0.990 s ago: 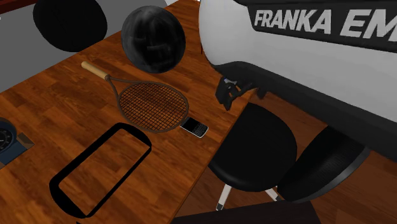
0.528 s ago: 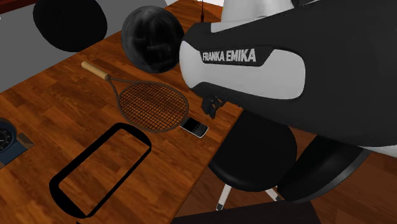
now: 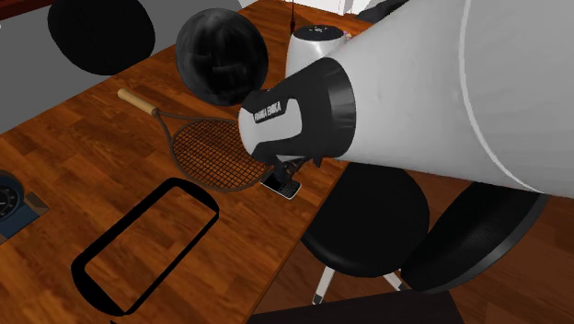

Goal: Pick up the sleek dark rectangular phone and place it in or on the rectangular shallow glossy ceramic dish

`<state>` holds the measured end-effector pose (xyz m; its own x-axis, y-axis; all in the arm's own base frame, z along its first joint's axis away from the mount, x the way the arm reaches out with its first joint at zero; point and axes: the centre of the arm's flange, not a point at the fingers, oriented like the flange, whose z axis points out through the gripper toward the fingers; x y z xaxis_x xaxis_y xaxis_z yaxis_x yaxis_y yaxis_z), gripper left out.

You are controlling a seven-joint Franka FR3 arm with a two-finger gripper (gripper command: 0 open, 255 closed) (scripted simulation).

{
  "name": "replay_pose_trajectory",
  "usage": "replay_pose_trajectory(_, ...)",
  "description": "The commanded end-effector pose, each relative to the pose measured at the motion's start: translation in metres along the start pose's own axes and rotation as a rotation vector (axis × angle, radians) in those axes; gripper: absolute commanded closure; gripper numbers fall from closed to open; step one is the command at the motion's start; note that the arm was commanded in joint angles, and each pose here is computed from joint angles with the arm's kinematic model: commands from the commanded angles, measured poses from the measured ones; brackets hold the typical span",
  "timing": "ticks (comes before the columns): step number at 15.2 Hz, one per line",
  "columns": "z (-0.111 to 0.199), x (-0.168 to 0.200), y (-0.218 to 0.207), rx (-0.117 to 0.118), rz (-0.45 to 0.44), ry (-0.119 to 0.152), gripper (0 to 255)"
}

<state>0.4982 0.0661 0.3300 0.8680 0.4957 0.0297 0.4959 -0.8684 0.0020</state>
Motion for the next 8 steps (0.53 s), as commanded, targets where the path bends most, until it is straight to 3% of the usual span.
replay_pose_trajectory(1,0.022,0.013,-0.006,0.007,-0.04,-0.009,0)
replay_pose_trajectory(3,0.045,0.025,-0.01,0.015,-0.078,-0.019,0)
replay_pose_trajectory(8,0.068,0.026,-0.011,0.016,-0.081,-0.02,0)
